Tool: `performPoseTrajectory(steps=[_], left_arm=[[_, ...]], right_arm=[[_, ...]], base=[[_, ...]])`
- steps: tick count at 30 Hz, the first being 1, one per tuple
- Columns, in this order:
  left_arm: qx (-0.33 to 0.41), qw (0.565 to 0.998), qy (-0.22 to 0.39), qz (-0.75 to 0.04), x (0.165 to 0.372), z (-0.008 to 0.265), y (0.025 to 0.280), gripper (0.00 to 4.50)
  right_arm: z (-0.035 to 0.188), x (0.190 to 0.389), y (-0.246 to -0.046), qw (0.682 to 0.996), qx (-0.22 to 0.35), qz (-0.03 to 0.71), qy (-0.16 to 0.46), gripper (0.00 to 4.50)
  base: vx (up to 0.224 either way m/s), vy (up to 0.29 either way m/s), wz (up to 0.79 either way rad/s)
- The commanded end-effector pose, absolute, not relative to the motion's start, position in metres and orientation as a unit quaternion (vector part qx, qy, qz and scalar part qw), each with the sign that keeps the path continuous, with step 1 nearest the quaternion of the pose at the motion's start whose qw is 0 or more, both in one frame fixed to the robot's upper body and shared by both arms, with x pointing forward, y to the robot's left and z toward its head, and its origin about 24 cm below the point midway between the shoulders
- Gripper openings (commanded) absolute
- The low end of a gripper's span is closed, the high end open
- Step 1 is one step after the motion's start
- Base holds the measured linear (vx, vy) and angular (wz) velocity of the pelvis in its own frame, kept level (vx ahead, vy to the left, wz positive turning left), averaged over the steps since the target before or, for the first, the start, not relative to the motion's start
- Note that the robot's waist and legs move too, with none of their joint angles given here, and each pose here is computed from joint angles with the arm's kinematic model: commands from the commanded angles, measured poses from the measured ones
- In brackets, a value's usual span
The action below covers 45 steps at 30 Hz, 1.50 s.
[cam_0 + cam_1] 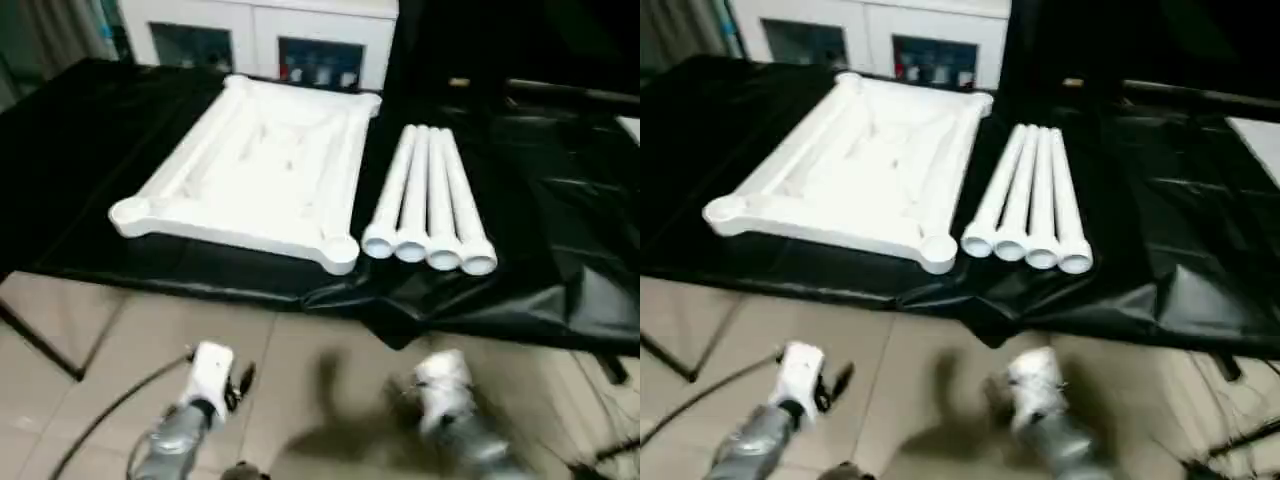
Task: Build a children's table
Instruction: Move to table
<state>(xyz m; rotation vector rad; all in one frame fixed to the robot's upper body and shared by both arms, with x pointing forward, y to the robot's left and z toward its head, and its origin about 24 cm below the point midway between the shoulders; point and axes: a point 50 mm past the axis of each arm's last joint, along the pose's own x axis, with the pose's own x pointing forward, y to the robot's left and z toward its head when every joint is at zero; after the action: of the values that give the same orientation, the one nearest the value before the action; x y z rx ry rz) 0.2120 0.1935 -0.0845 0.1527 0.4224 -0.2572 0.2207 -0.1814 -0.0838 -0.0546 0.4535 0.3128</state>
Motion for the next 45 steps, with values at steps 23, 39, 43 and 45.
performPoseTrajectory(steps=[23,39,43,45], left_arm=[[0.136,0.983,0.001,-0.123,0.167,0.031,0.195,3.15],[0.095,0.990,0.003,-0.101,0.249,0.031,0.197,3.15],[0.089,0.989,0.000,-0.122,0.266,0.036,0.194,3.15],[0.085,0.986,0.002,-0.143,0.273,0.037,0.188,3.15]], right_arm=[[0.032,0.179,-0.202,0.912,0.126,0.388,0.035,4.40],[0.099,0.251,-0.200,0.923,0.120,0.364,-0.033,4.40],[0.098,0.258,-0.197,0.927,0.129,0.352,-0.023,4.40],[0.094,0.263,-0.197,0.933,0.132,0.335,-0.012,4.40]], base=[[0.000,0.000,0.00],[0.000,0.000,0.00],[0.000,0.000,0.00],[0.000,0.000,0.00]])
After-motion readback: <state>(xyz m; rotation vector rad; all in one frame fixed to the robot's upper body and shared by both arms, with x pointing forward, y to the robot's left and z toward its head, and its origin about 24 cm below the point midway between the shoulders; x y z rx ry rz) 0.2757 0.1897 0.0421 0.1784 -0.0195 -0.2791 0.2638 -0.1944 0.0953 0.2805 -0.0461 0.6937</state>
